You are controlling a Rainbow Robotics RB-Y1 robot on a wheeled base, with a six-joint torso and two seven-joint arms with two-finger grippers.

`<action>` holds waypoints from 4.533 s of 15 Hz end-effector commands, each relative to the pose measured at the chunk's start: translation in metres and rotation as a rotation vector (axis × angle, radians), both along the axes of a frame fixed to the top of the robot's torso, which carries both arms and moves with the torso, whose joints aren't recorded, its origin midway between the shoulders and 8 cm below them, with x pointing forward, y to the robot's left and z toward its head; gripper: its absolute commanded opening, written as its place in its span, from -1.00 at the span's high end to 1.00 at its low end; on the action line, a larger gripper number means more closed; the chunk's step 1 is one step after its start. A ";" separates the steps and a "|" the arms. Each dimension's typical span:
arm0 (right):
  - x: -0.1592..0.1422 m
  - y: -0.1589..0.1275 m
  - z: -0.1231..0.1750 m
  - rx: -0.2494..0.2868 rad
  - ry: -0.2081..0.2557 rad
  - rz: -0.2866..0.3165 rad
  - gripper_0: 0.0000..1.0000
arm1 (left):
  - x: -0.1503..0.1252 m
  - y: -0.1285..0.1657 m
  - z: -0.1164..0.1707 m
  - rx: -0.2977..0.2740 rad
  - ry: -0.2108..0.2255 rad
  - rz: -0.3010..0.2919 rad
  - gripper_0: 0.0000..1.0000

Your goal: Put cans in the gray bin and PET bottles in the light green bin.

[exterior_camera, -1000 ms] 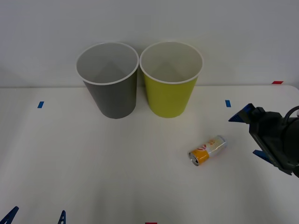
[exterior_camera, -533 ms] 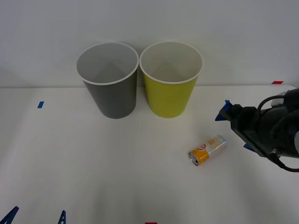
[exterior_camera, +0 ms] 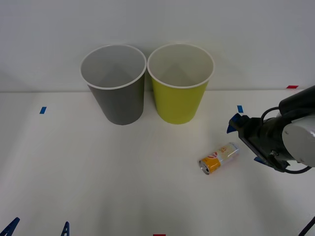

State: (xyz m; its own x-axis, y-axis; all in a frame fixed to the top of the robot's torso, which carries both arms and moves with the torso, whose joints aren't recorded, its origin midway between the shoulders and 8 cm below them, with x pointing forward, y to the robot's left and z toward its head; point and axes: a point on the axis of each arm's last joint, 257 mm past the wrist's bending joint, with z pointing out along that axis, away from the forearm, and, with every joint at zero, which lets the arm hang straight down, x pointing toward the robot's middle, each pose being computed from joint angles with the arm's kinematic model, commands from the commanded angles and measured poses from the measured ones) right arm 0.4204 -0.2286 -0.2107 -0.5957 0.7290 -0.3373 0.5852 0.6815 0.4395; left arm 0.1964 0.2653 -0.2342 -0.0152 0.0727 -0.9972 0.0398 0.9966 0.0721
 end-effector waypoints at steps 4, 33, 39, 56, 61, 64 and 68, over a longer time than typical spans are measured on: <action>0.011 0.001 -0.020 -0.027 0.065 0.037 -1.00 | 0.000 0.000 0.000 0.000 0.000 0.000 -1.00; 0.028 0.030 -0.099 0.118 0.222 -0.120 -1.00 | 0.000 0.000 0.000 0.000 0.000 0.000 -1.00; 0.032 0.034 -0.096 0.121 0.214 -0.121 -1.00 | 0.000 0.000 0.000 0.000 0.000 0.000 -1.00; 0.019 0.021 -0.085 0.098 0.166 -0.083 1.00 | 0.000 0.000 0.000 0.000 0.000 0.000 -1.00; 0.012 0.008 -0.054 0.030 0.045 0.058 1.00 | 0.000 0.000 0.000 0.000 0.000 0.000 -1.00; 0.007 0.008 -0.014 -0.024 -0.084 0.179 1.00 | 0.000 0.000 0.000 0.000 0.000 0.000 -1.00; 0.003 0.008 0.032 -0.081 -0.239 0.313 1.00 | 0.000 0.000 0.000 0.000 0.000 0.000 -1.00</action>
State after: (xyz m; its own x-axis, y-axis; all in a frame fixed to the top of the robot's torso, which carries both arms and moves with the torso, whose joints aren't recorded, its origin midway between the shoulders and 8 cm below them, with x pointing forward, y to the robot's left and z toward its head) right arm 0.4247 -0.2189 -0.1933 -0.6941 0.5243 -0.4933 0.2869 0.8300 0.4784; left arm 0.1964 0.2653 -0.2342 -0.0152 0.0727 -0.9972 0.0398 0.9966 0.0721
